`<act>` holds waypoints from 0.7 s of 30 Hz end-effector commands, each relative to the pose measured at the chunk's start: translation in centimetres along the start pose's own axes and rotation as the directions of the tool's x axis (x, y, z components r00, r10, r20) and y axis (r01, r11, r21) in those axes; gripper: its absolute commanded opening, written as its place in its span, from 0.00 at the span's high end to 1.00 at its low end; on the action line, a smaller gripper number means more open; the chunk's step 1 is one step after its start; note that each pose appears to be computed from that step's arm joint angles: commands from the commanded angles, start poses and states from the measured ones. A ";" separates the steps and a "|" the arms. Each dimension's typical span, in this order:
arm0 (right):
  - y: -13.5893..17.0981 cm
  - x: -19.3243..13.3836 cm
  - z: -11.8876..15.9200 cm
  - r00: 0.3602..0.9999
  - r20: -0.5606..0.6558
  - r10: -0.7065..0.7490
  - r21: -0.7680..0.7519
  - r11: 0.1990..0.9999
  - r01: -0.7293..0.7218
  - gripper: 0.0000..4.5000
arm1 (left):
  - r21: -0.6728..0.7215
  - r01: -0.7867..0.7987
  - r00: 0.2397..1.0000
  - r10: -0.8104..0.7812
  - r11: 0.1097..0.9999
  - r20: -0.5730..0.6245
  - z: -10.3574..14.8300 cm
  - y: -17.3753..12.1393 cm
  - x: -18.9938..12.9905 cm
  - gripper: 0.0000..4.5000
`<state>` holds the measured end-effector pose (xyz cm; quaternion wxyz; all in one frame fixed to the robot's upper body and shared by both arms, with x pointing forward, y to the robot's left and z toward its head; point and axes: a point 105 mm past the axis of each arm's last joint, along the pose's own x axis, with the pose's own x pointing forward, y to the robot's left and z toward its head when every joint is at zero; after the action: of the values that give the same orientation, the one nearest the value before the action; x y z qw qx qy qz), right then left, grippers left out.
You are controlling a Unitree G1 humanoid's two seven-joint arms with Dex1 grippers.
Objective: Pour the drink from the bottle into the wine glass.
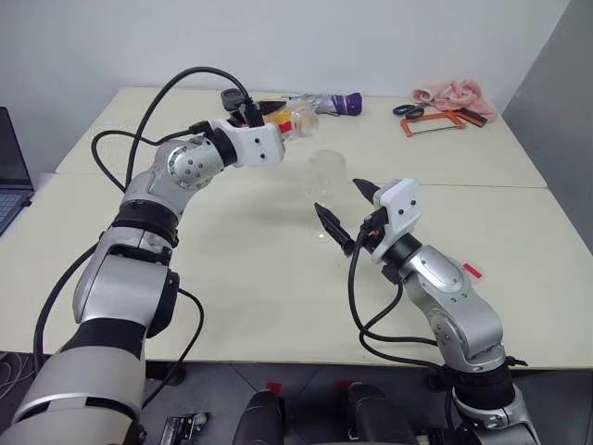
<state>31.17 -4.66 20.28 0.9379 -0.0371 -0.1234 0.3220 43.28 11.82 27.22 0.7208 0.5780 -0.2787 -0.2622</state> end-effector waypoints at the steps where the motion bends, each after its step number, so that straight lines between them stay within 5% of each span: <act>1: 0.1 0.0 1.2 0.999 0.054 -0.010 -0.018 1.000 0.011 0.00 | 0.060 -0.073 0.997 0.070 0.996 0.039 1.1 2.8 0.3 0.62; 21: -1.0 -2.7 1.1 0.990 0.112 -0.089 -0.085 0.991 0.099 0.00 | 0.172 -0.078 0.994 0.064 0.982 0.083 2.4 3.7 1.2 0.62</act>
<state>30.28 -6.57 18.75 0.9476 -0.0566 -0.1407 0.2812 43.15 10.39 28.38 0.6748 0.6184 -0.3089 -0.2584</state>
